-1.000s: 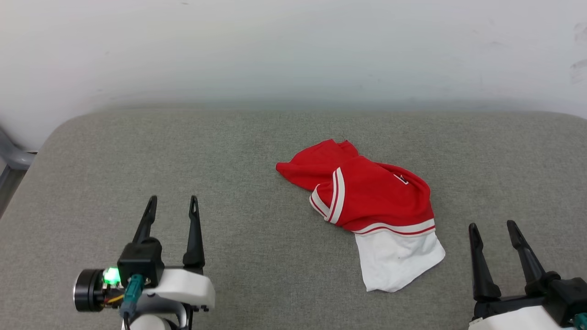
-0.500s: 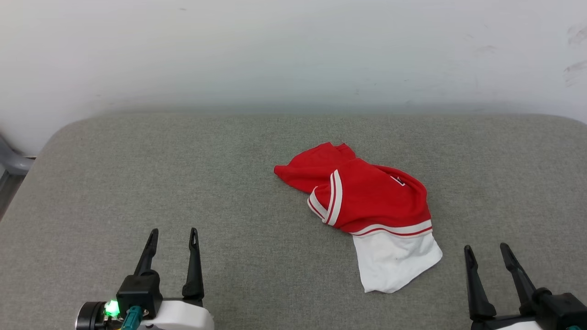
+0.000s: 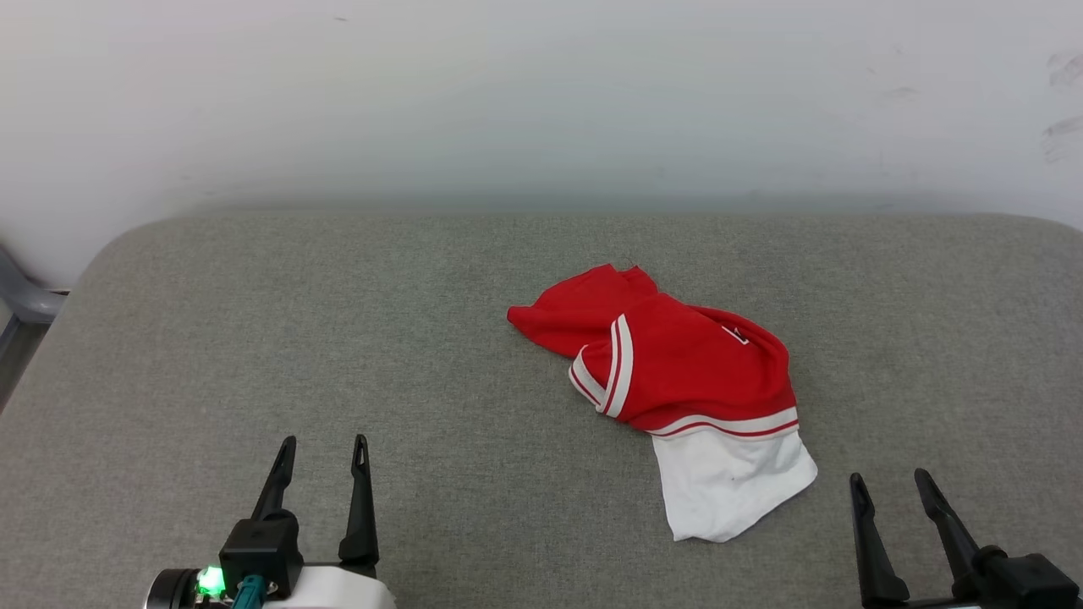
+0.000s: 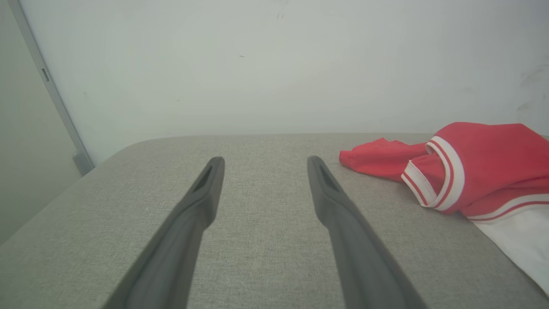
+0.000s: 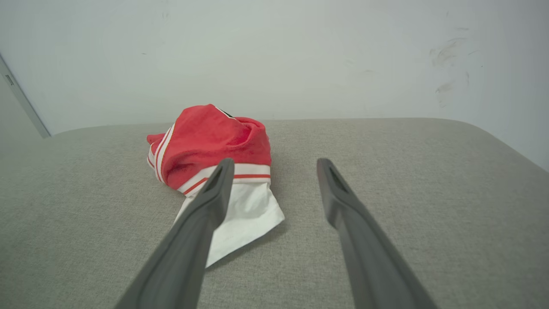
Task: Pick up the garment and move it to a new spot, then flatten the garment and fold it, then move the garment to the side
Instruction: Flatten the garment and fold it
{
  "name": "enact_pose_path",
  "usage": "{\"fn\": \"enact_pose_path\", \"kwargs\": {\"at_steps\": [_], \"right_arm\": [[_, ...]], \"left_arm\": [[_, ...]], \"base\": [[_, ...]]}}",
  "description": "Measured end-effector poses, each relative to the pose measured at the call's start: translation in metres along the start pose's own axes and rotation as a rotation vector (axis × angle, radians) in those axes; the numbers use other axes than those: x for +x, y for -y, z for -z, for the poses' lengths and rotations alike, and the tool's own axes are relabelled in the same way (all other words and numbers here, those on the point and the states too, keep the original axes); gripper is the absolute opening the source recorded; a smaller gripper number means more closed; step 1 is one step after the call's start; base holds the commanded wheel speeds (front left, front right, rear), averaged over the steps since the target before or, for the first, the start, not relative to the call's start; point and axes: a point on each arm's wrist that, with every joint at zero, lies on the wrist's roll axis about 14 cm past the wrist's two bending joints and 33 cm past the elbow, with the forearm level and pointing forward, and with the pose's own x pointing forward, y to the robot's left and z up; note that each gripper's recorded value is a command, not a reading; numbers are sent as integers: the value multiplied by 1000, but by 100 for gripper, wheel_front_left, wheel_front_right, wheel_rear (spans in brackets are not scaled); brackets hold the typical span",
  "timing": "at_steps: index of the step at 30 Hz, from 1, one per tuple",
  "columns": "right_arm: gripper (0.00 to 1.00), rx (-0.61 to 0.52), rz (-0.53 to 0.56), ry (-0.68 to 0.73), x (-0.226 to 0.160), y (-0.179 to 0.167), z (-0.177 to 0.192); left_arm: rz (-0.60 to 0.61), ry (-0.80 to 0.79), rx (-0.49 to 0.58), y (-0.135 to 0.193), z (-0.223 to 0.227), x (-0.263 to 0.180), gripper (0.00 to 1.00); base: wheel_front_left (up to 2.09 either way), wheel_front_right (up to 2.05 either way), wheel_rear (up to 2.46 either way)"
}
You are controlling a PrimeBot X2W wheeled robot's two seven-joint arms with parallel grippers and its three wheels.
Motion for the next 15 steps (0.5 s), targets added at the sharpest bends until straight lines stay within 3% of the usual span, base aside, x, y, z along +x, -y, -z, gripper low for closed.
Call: {"fn": "enact_pose_path", "kwargs": {"at_steps": [10,15], "right_arm": [[100,-23,-7,6,1,-1,-2],[100,-55,-7,97,17,1,-31]], "left_arm": [[-1,-10,7,-2,4,-1,100],[0,-15,4,-1,5,0,100]], "base": [[0,0,0],[0,0,0]]}}
